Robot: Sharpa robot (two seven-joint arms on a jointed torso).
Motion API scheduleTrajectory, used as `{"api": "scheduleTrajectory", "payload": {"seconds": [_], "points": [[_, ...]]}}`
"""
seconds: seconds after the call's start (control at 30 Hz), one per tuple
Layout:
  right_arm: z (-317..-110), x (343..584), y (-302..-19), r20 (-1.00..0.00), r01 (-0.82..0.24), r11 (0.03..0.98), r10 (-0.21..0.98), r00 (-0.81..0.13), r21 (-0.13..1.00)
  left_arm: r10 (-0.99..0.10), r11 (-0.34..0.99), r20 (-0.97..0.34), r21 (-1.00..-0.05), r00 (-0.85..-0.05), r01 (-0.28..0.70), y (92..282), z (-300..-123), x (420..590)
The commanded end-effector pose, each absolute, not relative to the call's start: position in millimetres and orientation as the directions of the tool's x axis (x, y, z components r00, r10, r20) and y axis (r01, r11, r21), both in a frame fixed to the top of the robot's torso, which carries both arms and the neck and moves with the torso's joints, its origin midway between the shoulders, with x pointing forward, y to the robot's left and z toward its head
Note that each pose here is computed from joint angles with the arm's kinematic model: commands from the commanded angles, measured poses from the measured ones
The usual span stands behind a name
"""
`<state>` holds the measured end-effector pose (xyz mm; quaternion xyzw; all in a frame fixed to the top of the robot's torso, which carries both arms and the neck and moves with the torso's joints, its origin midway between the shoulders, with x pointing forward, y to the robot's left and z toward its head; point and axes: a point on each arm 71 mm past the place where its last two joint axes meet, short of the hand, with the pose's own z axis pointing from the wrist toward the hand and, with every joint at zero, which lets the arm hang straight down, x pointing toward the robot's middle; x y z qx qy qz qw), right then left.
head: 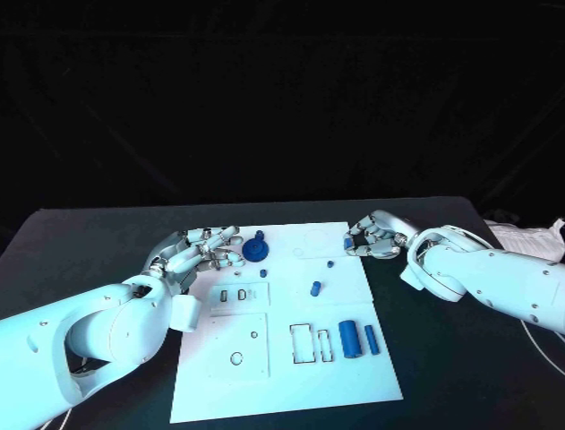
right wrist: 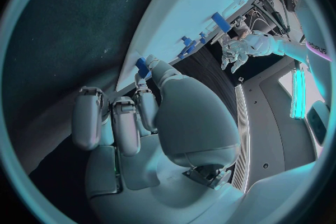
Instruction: Assemble the parts on the task board
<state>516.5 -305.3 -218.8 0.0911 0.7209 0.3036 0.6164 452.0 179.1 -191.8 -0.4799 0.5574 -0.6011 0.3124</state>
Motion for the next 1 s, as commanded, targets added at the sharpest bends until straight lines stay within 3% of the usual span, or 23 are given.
{"api": "scheduleTrajectory", "payload": {"seconds": [0.03,1.0], "points": [[-220.7,516.4,-303.6,-0.837,-0.242,0.804,0.494,-0.236,0.543,-0.902,-0.19,0.233,-0.97,-0.363,-0.151,176.7,-190.4,451.2],[-216.8,516.8,-298.5,-0.82,-0.231,0.787,0.541,-0.185,0.571,-0.904,-0.187,0.231,-0.97,-0.36,-0.154,177.8,-190.9,451.8]]}}
